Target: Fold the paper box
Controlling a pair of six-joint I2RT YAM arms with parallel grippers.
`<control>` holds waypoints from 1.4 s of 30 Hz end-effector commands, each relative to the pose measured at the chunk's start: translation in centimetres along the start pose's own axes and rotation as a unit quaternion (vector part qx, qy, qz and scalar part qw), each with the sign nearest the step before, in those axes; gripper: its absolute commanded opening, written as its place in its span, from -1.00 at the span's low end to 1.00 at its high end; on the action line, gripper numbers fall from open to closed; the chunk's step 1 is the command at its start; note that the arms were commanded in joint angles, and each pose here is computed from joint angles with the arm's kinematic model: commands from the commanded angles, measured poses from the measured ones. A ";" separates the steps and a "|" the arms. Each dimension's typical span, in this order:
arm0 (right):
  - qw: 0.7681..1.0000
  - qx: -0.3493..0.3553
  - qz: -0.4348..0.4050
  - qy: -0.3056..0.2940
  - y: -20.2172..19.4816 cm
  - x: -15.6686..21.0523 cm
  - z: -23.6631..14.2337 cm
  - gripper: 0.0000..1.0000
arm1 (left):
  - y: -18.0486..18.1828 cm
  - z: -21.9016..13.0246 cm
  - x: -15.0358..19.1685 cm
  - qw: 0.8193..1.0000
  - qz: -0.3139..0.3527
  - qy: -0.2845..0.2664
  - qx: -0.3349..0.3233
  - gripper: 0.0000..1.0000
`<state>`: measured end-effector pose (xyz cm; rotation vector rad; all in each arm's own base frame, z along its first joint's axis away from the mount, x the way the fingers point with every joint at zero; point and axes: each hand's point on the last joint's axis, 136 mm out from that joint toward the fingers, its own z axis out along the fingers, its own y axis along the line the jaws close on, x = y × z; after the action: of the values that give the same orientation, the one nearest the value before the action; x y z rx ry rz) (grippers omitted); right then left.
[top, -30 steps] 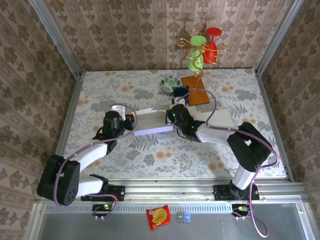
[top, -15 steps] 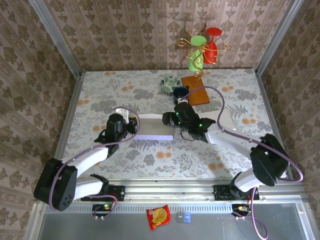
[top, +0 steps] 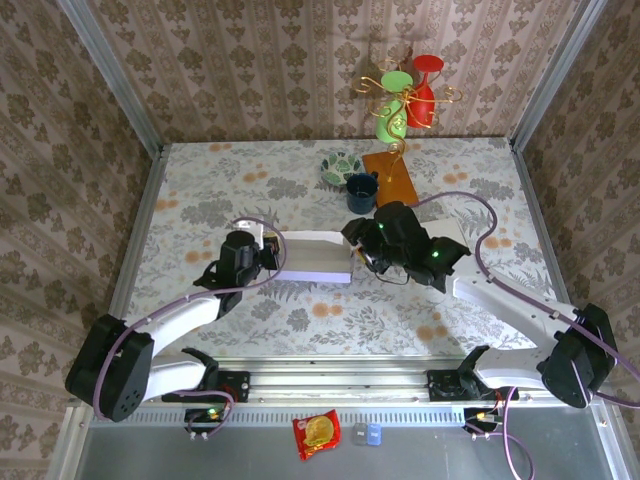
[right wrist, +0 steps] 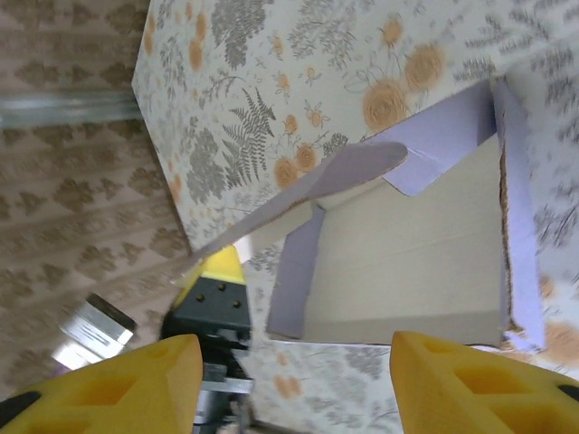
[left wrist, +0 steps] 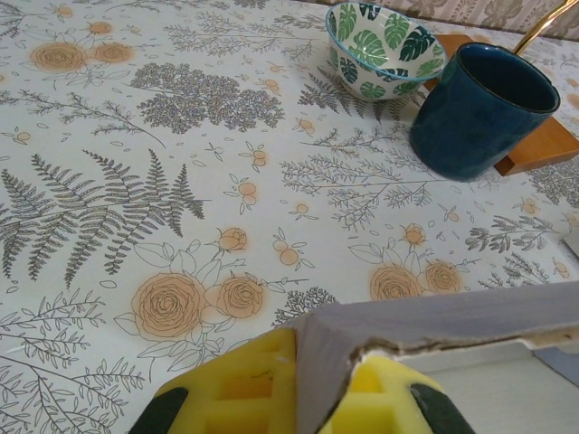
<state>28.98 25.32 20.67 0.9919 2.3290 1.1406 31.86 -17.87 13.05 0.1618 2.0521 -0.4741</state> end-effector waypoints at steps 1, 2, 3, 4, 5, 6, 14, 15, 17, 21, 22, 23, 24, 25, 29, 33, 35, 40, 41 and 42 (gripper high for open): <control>0.981 -0.005 0.191 -0.001 1.0 0.9 0.3 0.15 | 0.6 -0.2 1.4 0.999 -0.006 0.021 -0.023 -1.00; 0.978 -0.008 0.208 -0.002 1.4 1.0 0.6 0.15 | 0.6 -0.3 1.4 0.999 -0.006 0.020 -0.026 -1.00; 0.976 -0.015 0.218 -0.006 2.0 0.9 1.3 0.15 | 0.6 -0.3 1.4 0.999 -0.006 0.019 -0.029 -1.00; 0.975 -0.024 0.221 -0.009 2.7 0.7 1.8 0.14 | 0.6 -0.3 1.4 0.999 -0.005 0.018 -0.030 -1.00; 0.973 -0.026 0.228 -0.014 2.9 0.5 2.2 0.13 | 0.5 -0.3 1.4 0.999 -0.004 0.018 -0.032 -1.00; 0.971 -0.026 0.236 -0.017 3.1 0.4 2.6 0.12 | 0.5 -0.3 1.4 0.999 -0.003 0.017 -0.034 -1.00; 0.966 -0.018 0.258 -0.026 3.0 -0.6 5.9 -0.05 | 0.1 -0.2 1.6 0.999 0.003 0.017 -0.040 -1.00; 0.966 -0.022 0.258 -0.024 3.3 -0.8 6.2 -0.08 | 0.1 -0.2 1.6 0.999 0.002 0.018 -0.041 -1.00; 0.966 -0.016 0.259 -0.017 3.3 -0.7 6.7 -0.14 | 0.1 -0.2 1.6 0.999 0.004 0.018 -0.042 -1.00; 0.966 -0.006 0.259 -0.012 3.2 -0.7 7.3 -0.26 | 0.0 0.0 1.7 0.999 0.005 0.020 -0.044 -1.00; 0.965 -0.004 0.261 -0.012 3.2 -0.8 7.4 -0.29 | 0.0 0.1 1.6 0.999 0.005 0.019 -0.043 -1.00; 0.965 -0.003 0.262 -0.014 3.0 -0.9 7.5 -0.31 | 0.0 0.1 1.7 0.999 0.005 0.020 -0.044 -1.00; 0.965 -0.004 0.263 -0.014 3.0 -1.1 7.6 -0.37 | 0.0 0.2 1.6 0.999 0.005 0.020 -0.044 -1.00; 0.964 -0.005 0.265 -0.015 3.0 -1.3 7.8 -0.42 | 0.0 0.2 1.6 0.999 0.005 0.019 -0.045 -1.00; 0.963 -0.007 0.269 -0.018 3.0 -2.2 8.1 -0.56 | 0.0 0.2 1.7 0.999 0.005 0.020 -0.045 -1.00; 0.962 -0.010 0.271 -0.017 3.1 -2.7 8.2 -0.73 | 0.2 0.2 1.9 0.998 0.005 0.024 -0.050 -0.99; 0.962 -0.011 0.271 -0.015 3.2 -2.7 8.2 -0.84 | 0.3 0.3 2.1 0.998 0.006 0.028 -0.053 -0.96; 0.963 -0.009 0.270 -0.011 3.0 -2.5 8.1 -1.00 | 0.2 0.3 1.8 0.998 0.006 0.026 -0.052 -0.91; 0.963 -0.010 0.270 -0.010 2.9 -2.5 8.1 -1.00 | 0.2 0.3 1.7 0.998 0.005 0.025 -0.052 -0.88; 0.963 -0.010 0.271 -0.010 2.8 -2.5 8.1 -1.00 | 0.1 0.3 1.6 0.998 0.005 0.025 -0.052 -0.81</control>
<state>36.20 28.88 17.29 1.6992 2.0928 1.2851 31.69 -18.07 12.68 0.1200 2.0583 -0.3825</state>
